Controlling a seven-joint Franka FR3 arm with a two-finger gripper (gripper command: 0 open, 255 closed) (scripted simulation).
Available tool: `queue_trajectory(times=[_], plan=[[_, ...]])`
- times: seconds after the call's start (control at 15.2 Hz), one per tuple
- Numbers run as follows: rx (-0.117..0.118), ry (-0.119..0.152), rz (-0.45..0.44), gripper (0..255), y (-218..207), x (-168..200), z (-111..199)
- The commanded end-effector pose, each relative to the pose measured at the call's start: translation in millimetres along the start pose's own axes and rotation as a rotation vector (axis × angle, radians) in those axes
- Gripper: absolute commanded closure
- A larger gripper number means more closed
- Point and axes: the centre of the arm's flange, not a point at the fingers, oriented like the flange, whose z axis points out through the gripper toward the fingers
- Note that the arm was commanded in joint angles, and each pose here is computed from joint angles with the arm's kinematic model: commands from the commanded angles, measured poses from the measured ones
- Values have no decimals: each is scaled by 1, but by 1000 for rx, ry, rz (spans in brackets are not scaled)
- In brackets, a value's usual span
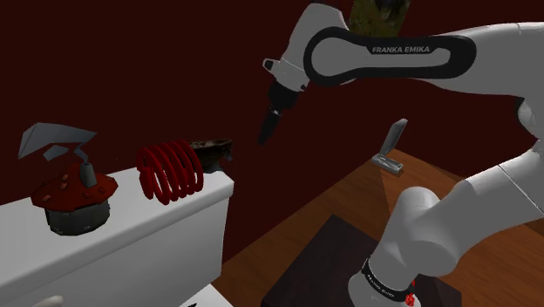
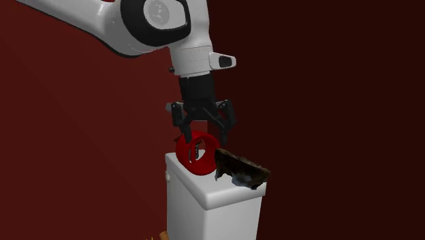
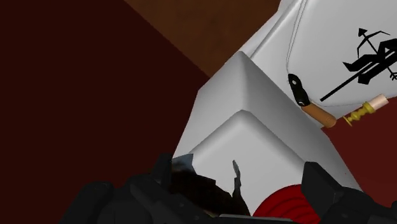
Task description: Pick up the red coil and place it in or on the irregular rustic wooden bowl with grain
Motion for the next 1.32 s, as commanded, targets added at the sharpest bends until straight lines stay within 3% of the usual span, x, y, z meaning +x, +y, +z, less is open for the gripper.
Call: queue_trajectory(times=[0.0, 0.79, 1.25], plan=[[10, 16, -80, 0, -14, 15, 16], [70, 103, -543, 0, -120, 82, 84], [70, 103, -543, 0, -123, 85, 121]])
